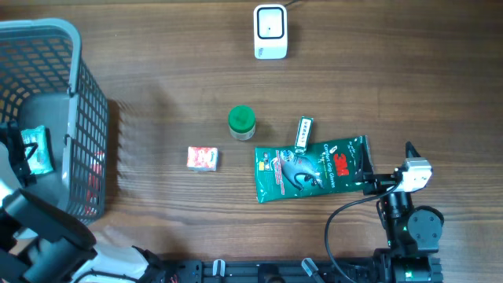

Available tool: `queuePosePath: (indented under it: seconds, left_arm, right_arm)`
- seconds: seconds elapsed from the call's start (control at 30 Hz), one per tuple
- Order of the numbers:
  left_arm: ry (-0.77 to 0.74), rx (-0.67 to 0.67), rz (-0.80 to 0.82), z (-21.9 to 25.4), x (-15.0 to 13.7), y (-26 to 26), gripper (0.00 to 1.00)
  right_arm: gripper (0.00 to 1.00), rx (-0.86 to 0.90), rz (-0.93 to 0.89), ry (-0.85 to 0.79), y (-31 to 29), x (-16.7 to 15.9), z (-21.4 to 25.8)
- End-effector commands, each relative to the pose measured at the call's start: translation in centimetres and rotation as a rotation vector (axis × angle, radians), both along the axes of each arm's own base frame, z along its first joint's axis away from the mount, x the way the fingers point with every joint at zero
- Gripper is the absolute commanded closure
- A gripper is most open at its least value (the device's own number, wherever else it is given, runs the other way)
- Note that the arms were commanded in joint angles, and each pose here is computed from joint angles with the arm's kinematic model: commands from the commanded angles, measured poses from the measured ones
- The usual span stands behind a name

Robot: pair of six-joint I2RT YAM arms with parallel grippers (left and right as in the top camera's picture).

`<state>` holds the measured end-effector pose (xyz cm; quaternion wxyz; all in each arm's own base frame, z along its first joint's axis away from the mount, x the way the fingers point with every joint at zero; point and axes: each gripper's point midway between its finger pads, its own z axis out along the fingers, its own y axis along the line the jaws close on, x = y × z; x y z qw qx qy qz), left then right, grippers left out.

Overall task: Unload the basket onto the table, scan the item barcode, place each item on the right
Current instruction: 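Return the left gripper to the basket and grasp the Zappy wipes pack, then lift the Zappy wipes pack up out of the basket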

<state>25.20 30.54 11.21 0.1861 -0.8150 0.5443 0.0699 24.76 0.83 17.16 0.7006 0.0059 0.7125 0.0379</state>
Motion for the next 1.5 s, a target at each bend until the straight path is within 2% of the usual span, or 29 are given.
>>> queuePosePath:
  seconds: [0.0,0.3,0.37,0.43,0.53,0.7,0.87,1.03,1.1,1.17,1.47]
  left_arm:
    - [0.073,-0.039,-0.010,-3.4,-0.2,0.2,0.00]
    - [0.128,-0.078,-0.063,-7.5,0.4,0.8,0.02]
    - [0.133,-0.084,-0.064,-8.1,0.4,0.8,0.18]
    - [0.141,-0.093,-0.064,-8.5,0.3,0.8,0.44]
    - [0.154,-0.106,-0.065,-9.2,0.2,0.6,0.68]
    - [0.167,-0.119,-0.065,-10.5,-0.5,-0.1,0.94]
    - [0.181,-0.136,-0.069,-11.3,-1.0,-0.9,0.96]
    - [0.064,-0.158,-0.149,-9.2,2.2,-3.0,0.96]
    - [0.047,-0.118,-0.222,-7.4,3.9,-4.3,0.96]
    - [0.075,-0.091,-0.254,-6.6,4.4,-5.6,0.96]
    - [0.119,-0.117,-0.164,-6.5,4.1,-8.4,0.96]
  right_arm:
    - [0.00,-0.009,-0.009,-0.008,-0.1,0.0,0.2]
    - [0.01,-0.009,-0.009,-0.008,-0.1,0.0,0.2]
    - [0.00,-0.009,-0.009,-0.008,-0.1,0.0,0.2]
    - [0.00,-0.009,-0.009,-0.008,-0.1,0.0,0.2]
    - [0.00,-0.009,-0.009,-0.008,-0.1,0.0,0.2]
    - [0.00,-0.009,-0.009,-0.008,-0.1,0.0,0.2]
    - [0.00,-0.009,-0.009,-0.008,-0.1,0.0,0.2]
    - [0.00,-0.009,-0.009,-0.008,-0.1,0.0,0.2]
    - [0.00,-0.009,-0.009,-0.008,-0.1,0.0,0.2]
    - [0.00,-0.009,-0.009,-0.008,-0.1,0.0,0.2]
    - [0.00,-0.009,-0.009,-0.008,-0.1,0.0,0.2]
